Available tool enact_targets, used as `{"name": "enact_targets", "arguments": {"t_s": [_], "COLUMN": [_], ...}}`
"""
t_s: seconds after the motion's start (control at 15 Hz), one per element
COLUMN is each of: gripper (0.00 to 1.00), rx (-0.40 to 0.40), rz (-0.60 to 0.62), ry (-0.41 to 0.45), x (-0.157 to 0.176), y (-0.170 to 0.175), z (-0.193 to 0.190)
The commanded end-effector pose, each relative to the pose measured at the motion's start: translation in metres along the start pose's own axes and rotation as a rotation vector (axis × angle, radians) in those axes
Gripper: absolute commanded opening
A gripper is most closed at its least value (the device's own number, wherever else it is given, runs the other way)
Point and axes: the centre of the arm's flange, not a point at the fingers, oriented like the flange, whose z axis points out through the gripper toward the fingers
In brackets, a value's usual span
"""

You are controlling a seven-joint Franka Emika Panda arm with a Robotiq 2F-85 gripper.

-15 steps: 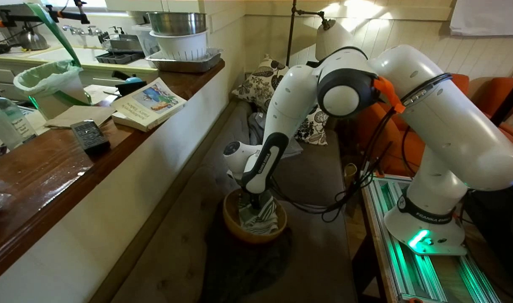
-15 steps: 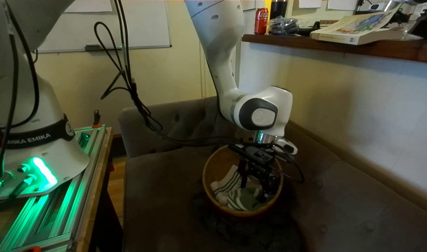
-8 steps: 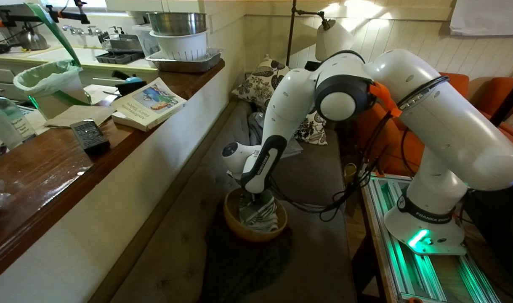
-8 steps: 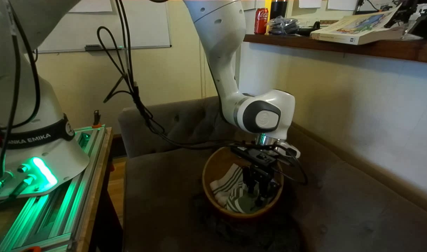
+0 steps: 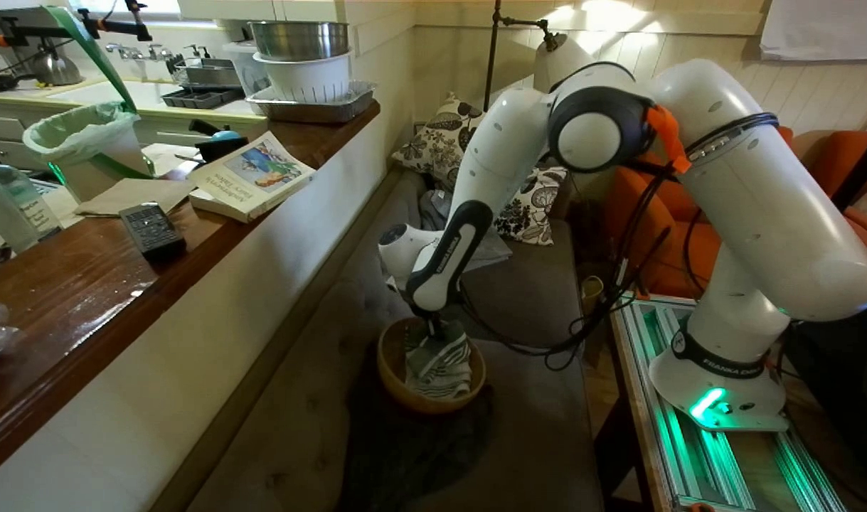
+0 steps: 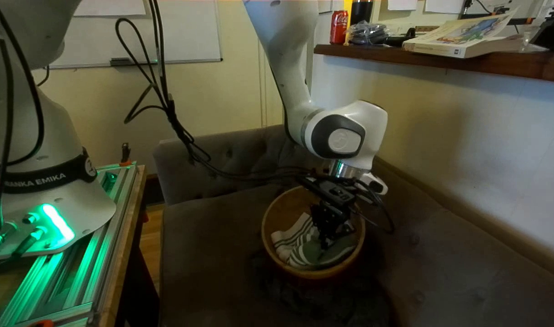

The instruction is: Take the towel out of the wooden bowl and place it on the left armrest of the sofa.

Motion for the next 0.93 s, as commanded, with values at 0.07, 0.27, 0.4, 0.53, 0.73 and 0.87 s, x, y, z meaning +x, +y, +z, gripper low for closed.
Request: {"name": "enact_targets", "arguments": {"t_s": [0.07, 0.27, 0.4, 0.53, 0.73, 0.87], "gripper": [0.02, 0.02, 0.02, 0.02, 0.02, 0.07], "rx": [0.188, 0.285, 0.346, 0.387, 0.332, 0.346], "rz": [-0.075, -0.093, -0.11, -0.153, -0.173, -0.187], "ry": [0.118, 0.22, 0.295, 0.304, 0.245, 0.257], "x": [-0.071, -0.102, -0.117, -0.118, -0.11, -0.099], "y": [-0.022, -0.042, -0.066, -0.107, -0.155, -0.147], "z": [-0.078, -0.119, -0.145, -0.165, -0.161, -0.161]}}
